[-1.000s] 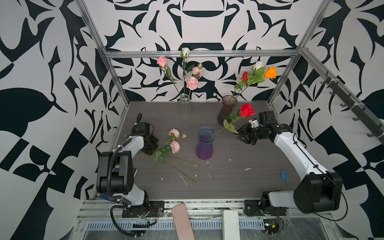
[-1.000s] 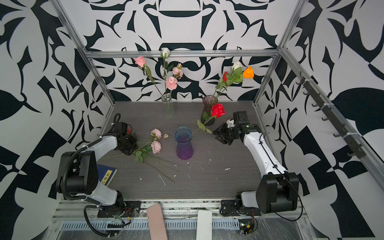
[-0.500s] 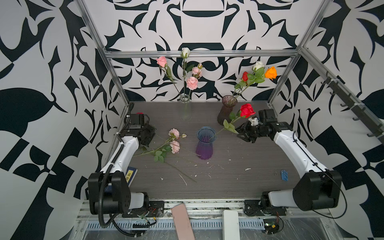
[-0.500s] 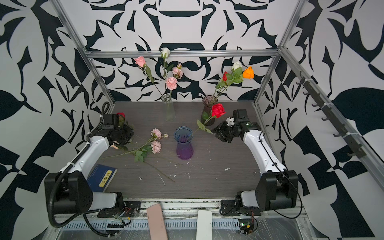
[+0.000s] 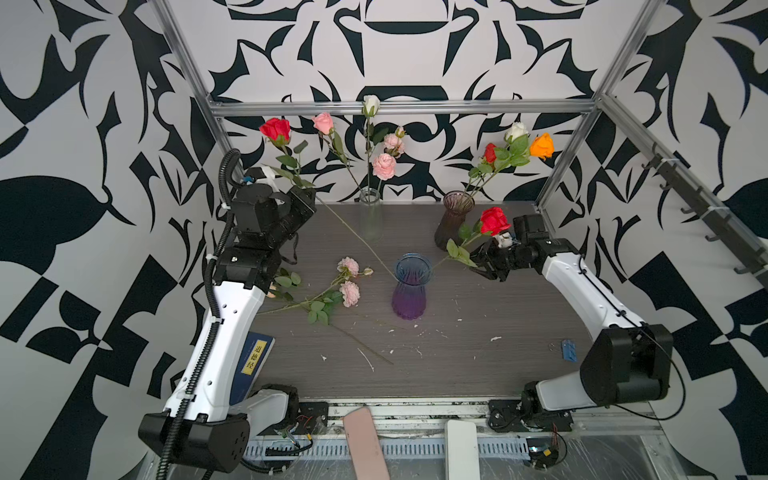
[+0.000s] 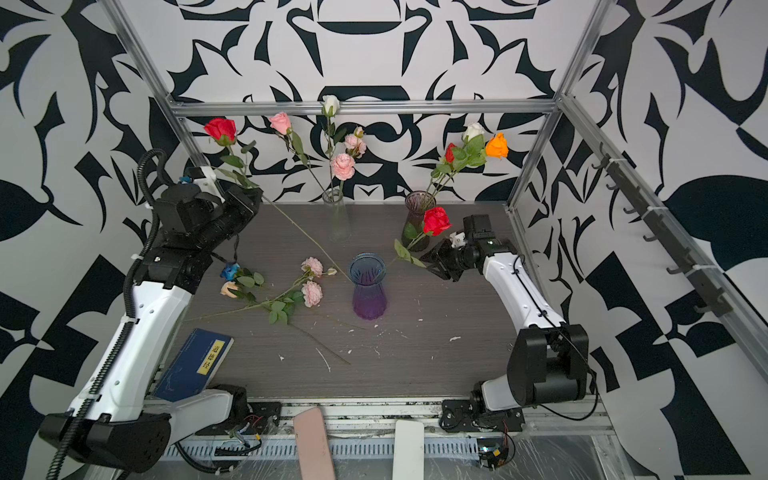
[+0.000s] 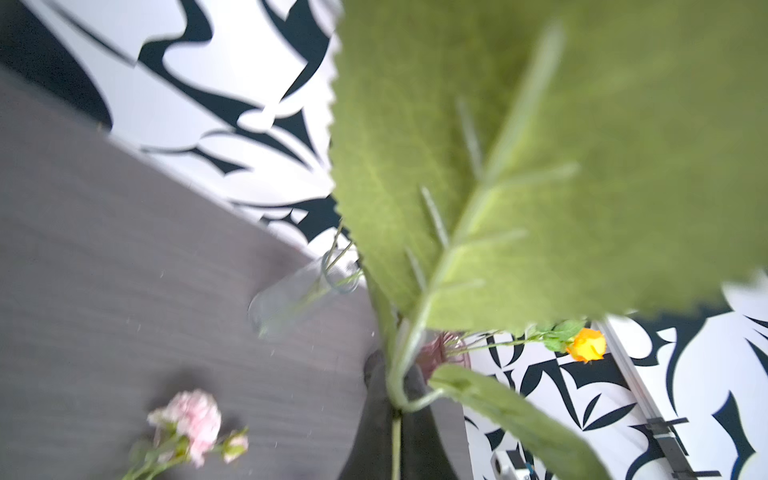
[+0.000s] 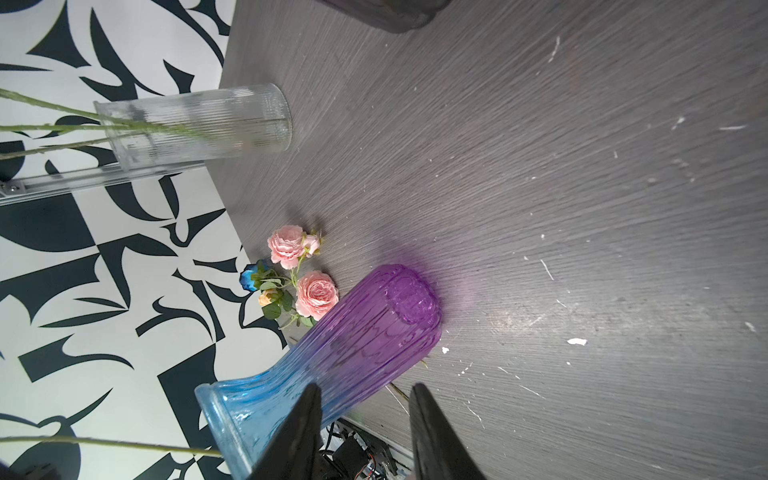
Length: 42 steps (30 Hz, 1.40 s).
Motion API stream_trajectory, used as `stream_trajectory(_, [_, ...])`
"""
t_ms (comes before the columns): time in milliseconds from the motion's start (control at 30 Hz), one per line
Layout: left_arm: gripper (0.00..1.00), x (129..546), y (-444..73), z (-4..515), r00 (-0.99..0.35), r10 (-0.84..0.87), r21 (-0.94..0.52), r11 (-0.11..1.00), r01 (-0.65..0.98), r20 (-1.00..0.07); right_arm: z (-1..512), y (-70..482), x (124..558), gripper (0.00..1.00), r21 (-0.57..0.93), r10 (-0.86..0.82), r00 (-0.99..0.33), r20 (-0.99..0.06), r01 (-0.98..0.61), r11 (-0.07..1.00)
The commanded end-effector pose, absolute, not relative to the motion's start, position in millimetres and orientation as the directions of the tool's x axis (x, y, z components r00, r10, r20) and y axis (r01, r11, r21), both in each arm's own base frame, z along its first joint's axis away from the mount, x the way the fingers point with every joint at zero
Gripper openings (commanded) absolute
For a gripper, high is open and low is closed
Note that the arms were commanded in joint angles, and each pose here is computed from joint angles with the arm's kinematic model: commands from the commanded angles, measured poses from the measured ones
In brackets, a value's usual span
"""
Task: Arrange the flowers into the vase
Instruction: 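Lift the red rose and lower its stem into the blue-purple vase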
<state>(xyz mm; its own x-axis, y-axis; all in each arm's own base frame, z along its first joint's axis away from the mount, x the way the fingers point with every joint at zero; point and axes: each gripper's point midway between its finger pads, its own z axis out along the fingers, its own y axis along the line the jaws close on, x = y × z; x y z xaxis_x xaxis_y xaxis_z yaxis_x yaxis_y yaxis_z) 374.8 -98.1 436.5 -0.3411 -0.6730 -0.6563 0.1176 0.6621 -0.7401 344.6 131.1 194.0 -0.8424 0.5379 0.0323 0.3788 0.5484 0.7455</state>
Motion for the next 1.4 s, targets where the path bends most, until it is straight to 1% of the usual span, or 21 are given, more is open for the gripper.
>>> stream_trajectory(0, [0.0,378,-106,467,-0.283,-0.639,-0.696,0.689,0.202,-0.715,218,135,349,0.39,0.784,0.515,-0.856,-0.033,0.298,0.545])
stream_trajectory(133, [0.0,378,-120,482,-0.271,-0.595,-0.652,0.715,0.253,-0.757,218,134,348,0.39,0.784,0.516,-0.856,-0.034,0.297,0.545])
stream_trajectory(267, [0.0,373,-138,493,-0.253,-0.517,-0.575,0.762,0.299,-0.818,216,133,348,0.39,0.784,0.518,-0.855,-0.032,0.299,0.544])
stream_trajectory(333, [0.0,380,-151,486,-0.269,-0.462,-0.53,0.792,0.303,-0.845,216,133,348,0.39,0.785,0.518,-0.855,-0.03,0.301,0.542])
stream_trajectory(500, [0.0,371,-188,489,-0.236,-0.284,-0.357,0.856,0.374,-0.929,214,132,348,0.39,0.785,0.519,-0.855,-0.027,0.303,0.54])
stream_trajectory(600, [0.0,367,-214,481,-0.216,-0.168,-0.246,0.877,0.412,-0.962,213,132,349,0.39,0.786,0.518,-0.855,-0.023,0.305,0.538])
stream_trajectory(700, [0.0,364,-236,469,-0.21,-0.082,-0.17,0.88,0.443,-0.974,214,132,349,0.39,0.788,0.519,-0.855,-0.025,0.302,0.536])
stream_trajectory(1033, [0.0,358,-276,424,-0.312,-0.042,-0.195,0.856,0.479,-0.949,214,129,346,0.39,0.786,0.523,-0.852,-0.022,0.308,0.536])
stream_trajectory(1167, [0.0,351,-288,404,-0.364,-0.042,-0.226,0.848,0.48,-0.93,214,129,345,0.39,0.785,0.525,-0.851,-0.022,0.31,0.536])
stream_trajectory(1300, [0.0,344,-295,393,-0.389,-0.027,-0.235,0.836,0.497,-0.921,216,128,345,0.39,0.786,0.528,-0.849,-0.028,0.307,0.536])
stream_trajectory(1333, [0.02,341,-297,391,-0.393,-0.02,-0.235,0.83,0.506,-0.919,216,128,344,0.39,0.785,0.528,-0.849,-0.027,0.309,0.537])
stream_trajectory(1367, [0.12,339,-298,389,-0.399,-0.015,-0.235,0.827,0.51,-0.917,217,128,344,0.39,0.786,0.528,-0.848,-0.029,0.307,0.537])
